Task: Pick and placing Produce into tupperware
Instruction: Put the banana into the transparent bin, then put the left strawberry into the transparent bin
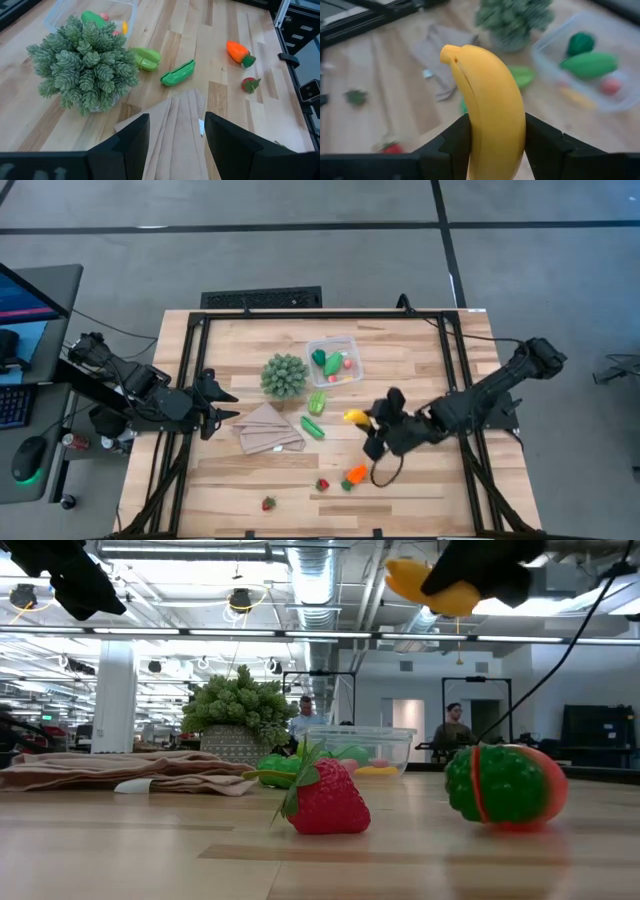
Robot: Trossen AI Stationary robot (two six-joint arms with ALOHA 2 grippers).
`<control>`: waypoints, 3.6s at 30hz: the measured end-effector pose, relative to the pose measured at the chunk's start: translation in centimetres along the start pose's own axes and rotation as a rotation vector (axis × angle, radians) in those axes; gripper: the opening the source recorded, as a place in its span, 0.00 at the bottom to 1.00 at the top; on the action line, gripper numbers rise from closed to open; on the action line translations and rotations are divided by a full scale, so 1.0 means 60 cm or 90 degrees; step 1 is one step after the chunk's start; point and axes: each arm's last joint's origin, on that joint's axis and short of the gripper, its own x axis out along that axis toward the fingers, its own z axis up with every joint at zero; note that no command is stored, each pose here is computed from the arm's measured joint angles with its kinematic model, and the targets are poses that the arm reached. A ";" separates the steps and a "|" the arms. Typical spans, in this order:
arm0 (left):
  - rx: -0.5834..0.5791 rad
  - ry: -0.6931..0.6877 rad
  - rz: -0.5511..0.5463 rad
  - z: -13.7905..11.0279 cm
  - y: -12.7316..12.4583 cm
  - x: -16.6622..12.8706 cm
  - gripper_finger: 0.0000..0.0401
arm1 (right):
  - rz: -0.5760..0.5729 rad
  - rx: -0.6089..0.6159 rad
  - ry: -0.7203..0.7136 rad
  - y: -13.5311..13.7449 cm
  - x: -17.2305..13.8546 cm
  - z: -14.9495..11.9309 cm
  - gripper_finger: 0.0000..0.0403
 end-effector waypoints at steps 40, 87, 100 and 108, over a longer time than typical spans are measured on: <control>-0.033 -0.074 0.054 0.011 0.001 -0.001 0.45 | -0.055 -0.051 0.131 -0.272 0.233 0.086 0.39; -0.031 -0.121 0.123 0.014 0.006 -0.002 0.45 | -0.126 0.221 0.095 -0.348 0.235 0.100 0.48; -0.106 -0.155 0.091 0.023 0.000 -0.003 0.45 | -0.026 0.172 0.096 -0.335 0.222 0.110 0.44; -0.142 -0.134 0.057 0.022 -0.003 -0.002 0.45 | 0.048 0.106 0.063 -0.309 0.186 0.128 0.44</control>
